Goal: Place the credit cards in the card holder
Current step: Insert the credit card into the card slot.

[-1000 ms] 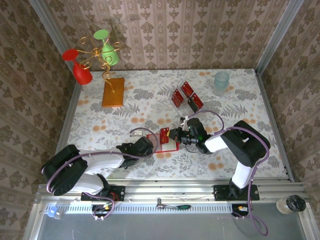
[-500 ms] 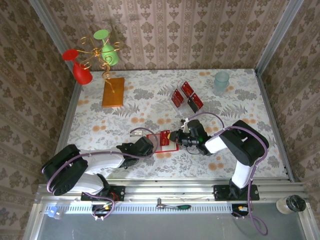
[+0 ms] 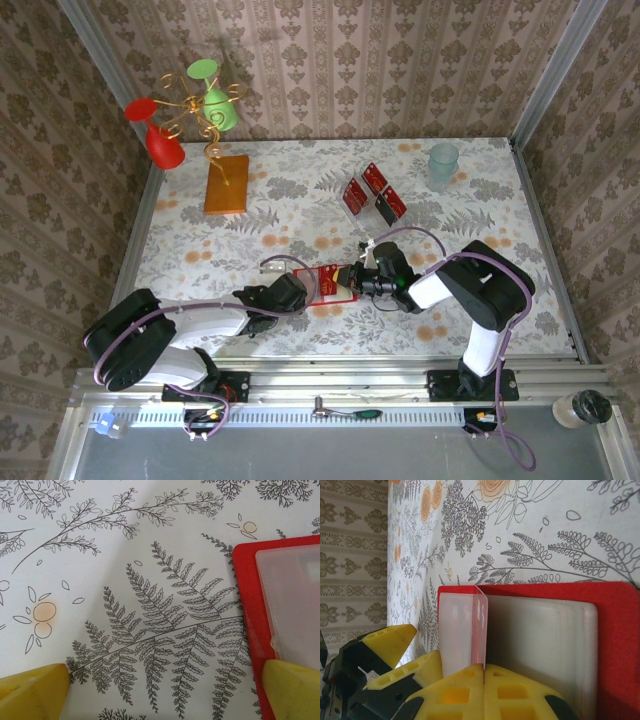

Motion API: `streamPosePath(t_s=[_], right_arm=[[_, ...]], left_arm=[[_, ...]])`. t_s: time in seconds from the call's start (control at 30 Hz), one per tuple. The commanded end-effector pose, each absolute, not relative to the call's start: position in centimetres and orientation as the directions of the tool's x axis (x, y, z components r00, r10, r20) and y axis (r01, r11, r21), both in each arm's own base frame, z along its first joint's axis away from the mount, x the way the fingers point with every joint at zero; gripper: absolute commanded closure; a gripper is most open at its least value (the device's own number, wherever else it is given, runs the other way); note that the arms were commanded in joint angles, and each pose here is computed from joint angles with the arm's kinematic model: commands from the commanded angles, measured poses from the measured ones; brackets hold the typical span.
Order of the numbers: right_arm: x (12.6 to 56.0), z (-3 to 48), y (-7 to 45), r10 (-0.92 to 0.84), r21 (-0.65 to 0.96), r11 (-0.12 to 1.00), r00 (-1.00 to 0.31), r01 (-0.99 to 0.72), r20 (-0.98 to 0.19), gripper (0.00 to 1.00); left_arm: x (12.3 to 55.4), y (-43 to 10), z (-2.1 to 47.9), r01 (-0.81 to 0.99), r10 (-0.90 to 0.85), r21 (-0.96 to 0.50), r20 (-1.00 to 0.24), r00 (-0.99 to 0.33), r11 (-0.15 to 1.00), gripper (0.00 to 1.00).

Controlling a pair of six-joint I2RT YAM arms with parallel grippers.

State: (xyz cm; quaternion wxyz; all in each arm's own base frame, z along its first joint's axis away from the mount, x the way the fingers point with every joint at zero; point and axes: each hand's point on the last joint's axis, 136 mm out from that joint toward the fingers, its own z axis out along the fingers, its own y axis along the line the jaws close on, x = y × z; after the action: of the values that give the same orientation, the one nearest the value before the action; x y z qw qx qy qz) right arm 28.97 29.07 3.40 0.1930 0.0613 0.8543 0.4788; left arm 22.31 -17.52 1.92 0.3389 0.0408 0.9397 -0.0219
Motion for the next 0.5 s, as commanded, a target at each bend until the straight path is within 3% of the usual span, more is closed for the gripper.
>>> streamPosePath(t_s=[0.0,0.47], right_arm=[[27.5,1.7,28.7,0.265,0.828,0.559,-0.937,-0.044,-0.229,1.0],[26.4,1.0,28.2,0.238,0.809,0.587,-0.948,-0.033,-0.211,1.0]], left_arm=[[22.0,-16.8,1.4,0.082,0.086,0.035,-0.619,-0.78,0.996,0.0],[21.9,-16.7,1.3,0.08,0.084,0.034,-0.619,-0.781,0.996,0.0]])
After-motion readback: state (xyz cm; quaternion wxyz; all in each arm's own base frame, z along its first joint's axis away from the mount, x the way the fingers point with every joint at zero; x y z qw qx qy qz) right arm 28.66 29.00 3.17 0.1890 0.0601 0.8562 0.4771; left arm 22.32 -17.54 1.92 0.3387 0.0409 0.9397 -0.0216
